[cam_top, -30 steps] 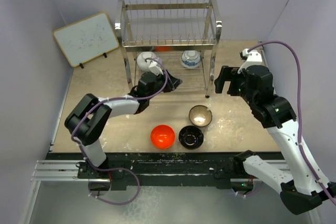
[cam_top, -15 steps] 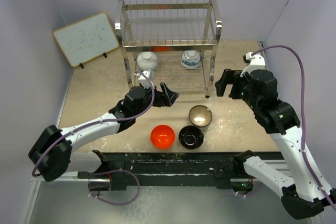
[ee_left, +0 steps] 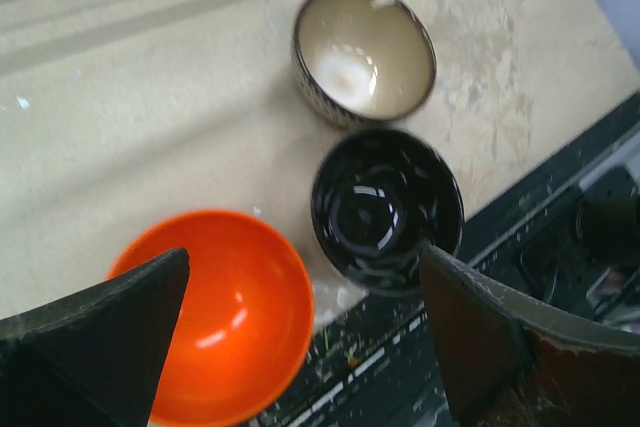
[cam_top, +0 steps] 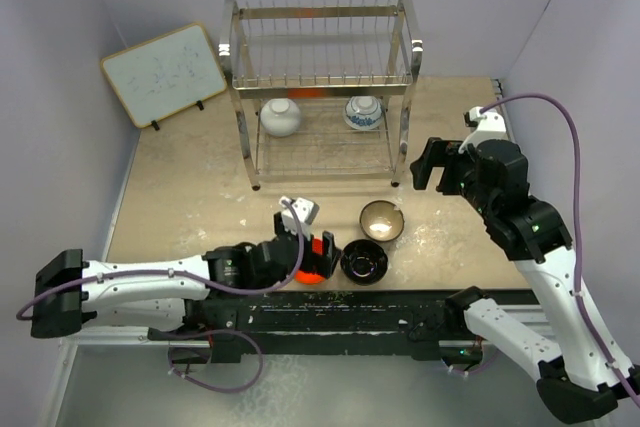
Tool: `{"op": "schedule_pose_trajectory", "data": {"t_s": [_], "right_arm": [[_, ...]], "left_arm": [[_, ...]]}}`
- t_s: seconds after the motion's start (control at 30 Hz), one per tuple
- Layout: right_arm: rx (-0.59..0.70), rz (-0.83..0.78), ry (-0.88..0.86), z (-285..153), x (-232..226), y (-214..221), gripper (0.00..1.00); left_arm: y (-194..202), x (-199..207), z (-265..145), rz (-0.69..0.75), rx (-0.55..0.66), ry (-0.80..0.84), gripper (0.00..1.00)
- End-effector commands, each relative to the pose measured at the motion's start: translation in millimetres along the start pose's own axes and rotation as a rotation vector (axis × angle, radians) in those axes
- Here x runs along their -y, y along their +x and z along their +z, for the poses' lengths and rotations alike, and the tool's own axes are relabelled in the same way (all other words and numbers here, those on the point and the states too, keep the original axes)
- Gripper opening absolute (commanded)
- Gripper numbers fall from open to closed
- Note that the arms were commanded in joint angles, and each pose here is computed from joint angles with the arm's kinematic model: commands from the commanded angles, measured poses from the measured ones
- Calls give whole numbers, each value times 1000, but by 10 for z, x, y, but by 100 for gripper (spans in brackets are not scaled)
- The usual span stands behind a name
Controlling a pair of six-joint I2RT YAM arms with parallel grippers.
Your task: Load the bowls into the dish rack
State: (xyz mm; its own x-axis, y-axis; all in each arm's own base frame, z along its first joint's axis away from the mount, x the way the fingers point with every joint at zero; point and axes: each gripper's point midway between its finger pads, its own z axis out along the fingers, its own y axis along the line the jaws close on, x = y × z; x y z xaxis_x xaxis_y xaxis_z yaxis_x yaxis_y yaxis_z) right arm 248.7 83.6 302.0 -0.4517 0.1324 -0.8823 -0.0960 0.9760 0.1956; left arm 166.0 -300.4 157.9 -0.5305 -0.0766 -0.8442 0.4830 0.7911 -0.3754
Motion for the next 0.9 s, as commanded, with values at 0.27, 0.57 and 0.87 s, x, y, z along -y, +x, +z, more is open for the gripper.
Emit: {"op": "schedule_pose_trajectory", "data": {"t_s": [0.27, 0.57, 0.87], "right_arm": [[19, 25, -8, -53, 0, -14, 99], [14, 26, -8, -56, 14, 40, 99], [7, 34, -14, -10, -6, 65, 98]], "left_arm": [[644, 234, -276, 226, -50, -205, 94], [847, -56, -286, 228, -49, -224, 75], [890, 29, -234, 281, -36, -93, 67]]}}
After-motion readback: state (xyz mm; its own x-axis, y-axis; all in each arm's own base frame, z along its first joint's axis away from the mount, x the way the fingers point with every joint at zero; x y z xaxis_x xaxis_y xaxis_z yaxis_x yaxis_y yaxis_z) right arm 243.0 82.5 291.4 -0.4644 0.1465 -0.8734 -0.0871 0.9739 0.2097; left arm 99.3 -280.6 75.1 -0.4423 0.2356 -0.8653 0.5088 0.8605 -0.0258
